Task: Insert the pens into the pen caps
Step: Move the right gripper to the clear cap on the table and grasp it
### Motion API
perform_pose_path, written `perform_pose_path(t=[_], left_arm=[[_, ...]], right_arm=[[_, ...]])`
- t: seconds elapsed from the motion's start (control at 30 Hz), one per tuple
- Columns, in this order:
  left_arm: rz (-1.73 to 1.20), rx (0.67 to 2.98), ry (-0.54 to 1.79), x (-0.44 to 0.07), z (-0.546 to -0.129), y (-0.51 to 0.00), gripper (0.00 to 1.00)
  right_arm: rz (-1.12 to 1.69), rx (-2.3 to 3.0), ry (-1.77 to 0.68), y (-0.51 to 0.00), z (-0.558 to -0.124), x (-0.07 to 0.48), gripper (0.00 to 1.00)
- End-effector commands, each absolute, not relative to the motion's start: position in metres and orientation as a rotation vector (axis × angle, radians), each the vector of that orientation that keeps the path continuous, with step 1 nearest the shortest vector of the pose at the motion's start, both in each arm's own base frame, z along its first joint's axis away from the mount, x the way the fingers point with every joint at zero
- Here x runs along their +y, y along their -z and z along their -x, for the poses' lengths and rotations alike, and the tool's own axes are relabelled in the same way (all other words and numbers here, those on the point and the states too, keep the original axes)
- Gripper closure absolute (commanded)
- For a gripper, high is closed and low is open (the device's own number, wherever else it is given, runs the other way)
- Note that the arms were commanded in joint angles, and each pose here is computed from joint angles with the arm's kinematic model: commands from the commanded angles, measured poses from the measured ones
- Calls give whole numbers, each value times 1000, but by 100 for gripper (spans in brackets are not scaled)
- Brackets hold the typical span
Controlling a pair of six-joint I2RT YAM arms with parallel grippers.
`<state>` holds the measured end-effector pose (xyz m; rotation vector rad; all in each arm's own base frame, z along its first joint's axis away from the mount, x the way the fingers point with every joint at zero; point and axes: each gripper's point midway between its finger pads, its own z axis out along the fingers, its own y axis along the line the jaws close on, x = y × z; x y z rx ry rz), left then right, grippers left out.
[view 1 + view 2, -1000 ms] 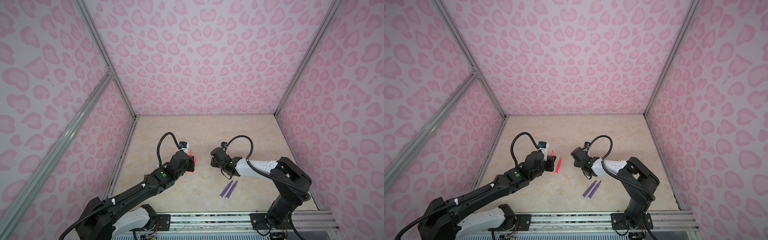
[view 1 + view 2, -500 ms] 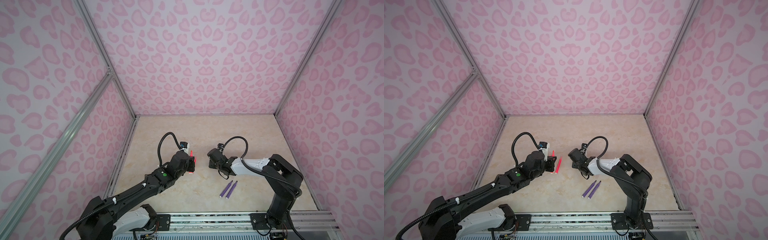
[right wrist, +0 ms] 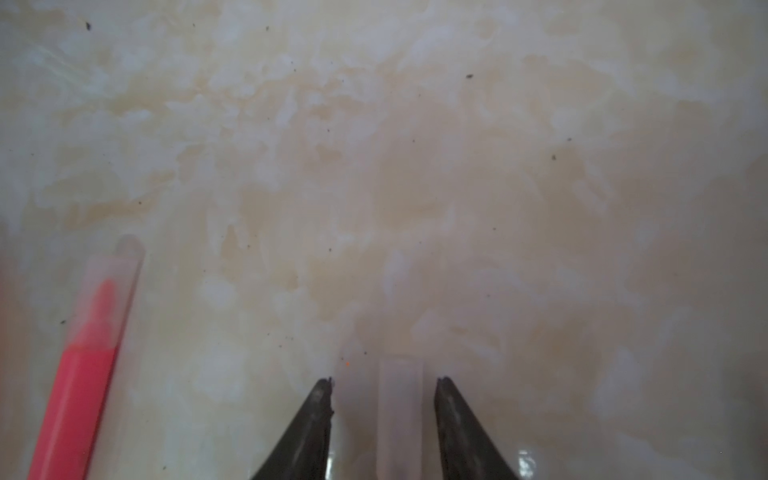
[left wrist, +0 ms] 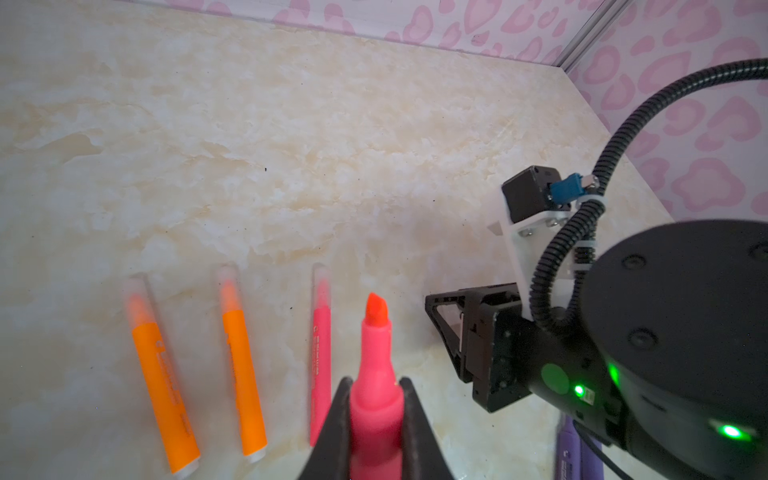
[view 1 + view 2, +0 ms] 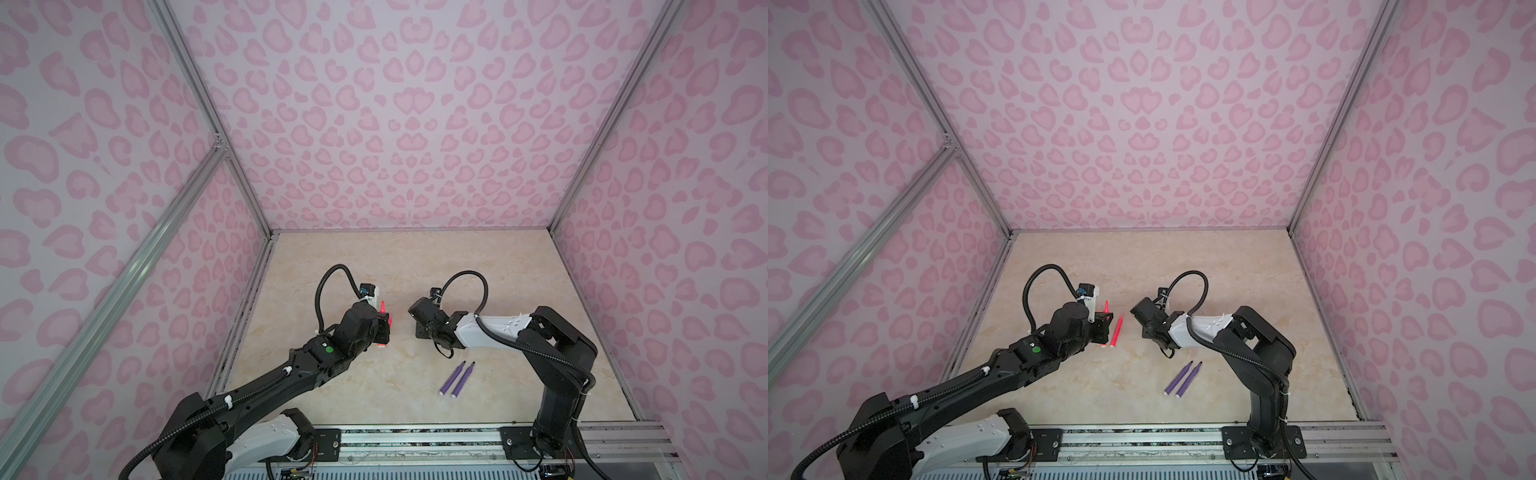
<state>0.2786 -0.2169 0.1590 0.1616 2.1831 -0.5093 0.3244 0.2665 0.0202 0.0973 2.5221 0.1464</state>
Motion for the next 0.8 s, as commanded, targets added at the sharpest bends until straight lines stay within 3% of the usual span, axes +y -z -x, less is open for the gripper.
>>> perform_pose_path(t=[0.0,0.3,0.77], left_arm=[[-151,2163,528,-219,-280,-166,97],[-151,2156,539,-220,-280,-168,97],[-159,2162,554,-222,-279,-167,97]], right_arm=[[-71,2553,-87,-11,-319,260,60],[-51,2559,-70,-10,-318,259,70],[-53,2570,-45,-3,-316,255,77]])
